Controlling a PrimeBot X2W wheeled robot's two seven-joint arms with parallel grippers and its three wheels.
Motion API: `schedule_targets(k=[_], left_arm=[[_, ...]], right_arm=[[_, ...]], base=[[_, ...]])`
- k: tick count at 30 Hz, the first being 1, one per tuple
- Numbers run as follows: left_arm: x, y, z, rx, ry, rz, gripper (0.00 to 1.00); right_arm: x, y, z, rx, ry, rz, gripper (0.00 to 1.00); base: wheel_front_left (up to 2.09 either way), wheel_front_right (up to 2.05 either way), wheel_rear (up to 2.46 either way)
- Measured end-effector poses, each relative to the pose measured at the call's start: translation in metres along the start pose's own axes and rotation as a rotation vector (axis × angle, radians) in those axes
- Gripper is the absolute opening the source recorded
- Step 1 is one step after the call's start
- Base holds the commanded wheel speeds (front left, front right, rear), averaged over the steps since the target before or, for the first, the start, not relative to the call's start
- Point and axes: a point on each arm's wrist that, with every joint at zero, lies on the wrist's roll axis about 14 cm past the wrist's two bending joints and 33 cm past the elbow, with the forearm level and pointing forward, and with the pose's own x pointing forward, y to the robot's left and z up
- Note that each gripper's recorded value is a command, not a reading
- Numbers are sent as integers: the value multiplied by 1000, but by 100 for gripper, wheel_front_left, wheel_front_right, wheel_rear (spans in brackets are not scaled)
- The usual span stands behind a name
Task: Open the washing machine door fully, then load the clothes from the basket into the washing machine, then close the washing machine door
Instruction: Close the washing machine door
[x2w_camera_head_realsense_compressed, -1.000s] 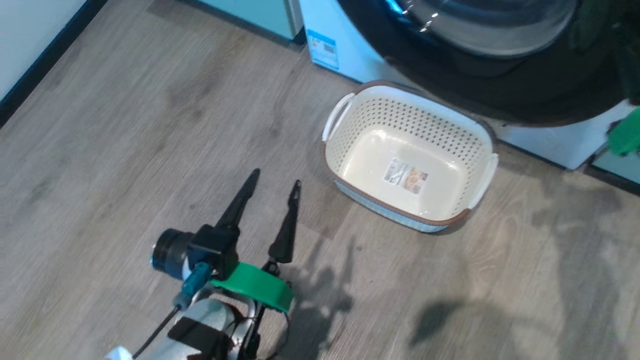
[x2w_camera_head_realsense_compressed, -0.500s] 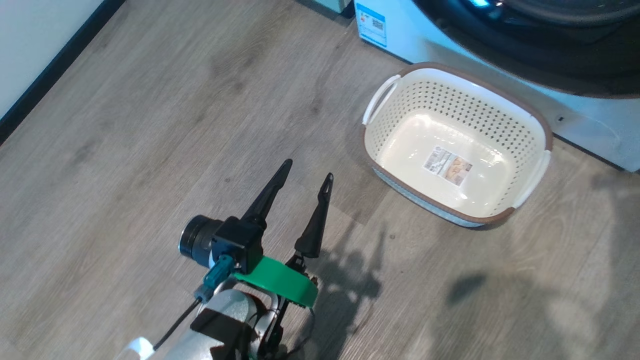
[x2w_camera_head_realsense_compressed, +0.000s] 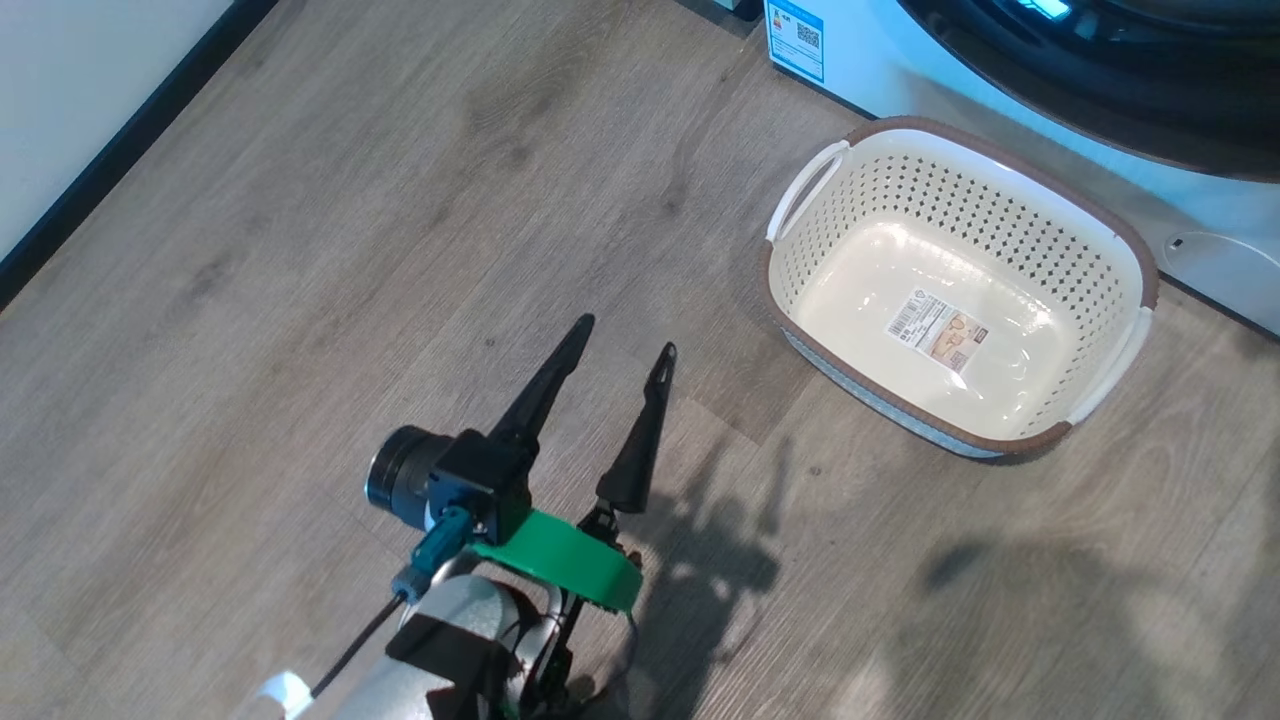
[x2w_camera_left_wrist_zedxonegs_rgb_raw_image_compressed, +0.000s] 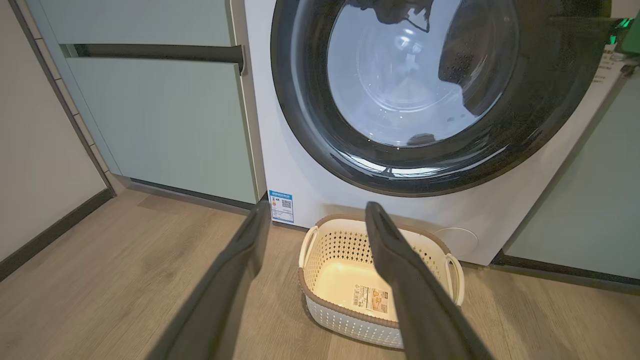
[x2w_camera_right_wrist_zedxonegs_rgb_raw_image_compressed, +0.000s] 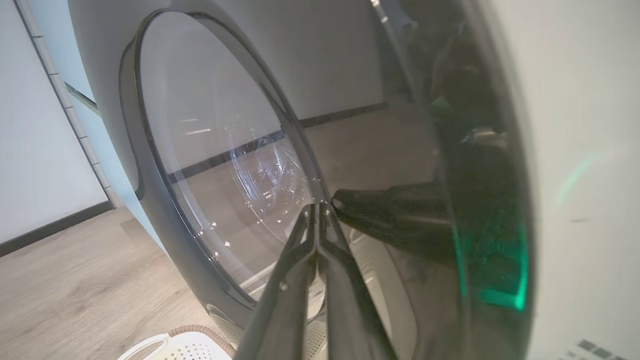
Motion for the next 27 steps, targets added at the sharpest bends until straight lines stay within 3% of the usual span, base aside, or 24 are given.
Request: schedule_targets(k=[10, 19, 27], left_arm=[[-2, 1, 8, 5, -26, 1, 100], [-11, -5, 15, -9, -51, -30, 100], [-10, -24, 17, -28, -66, -105, 100]], right_arm=[[-12, 22, 17, -30, -49, 55, 0], [-72, 56, 10, 23, -79, 121, 0], [-155, 43, -17, 102, -46, 39, 0]], base=[[0, 0, 0], [0, 0, 0], [0, 0, 0]])
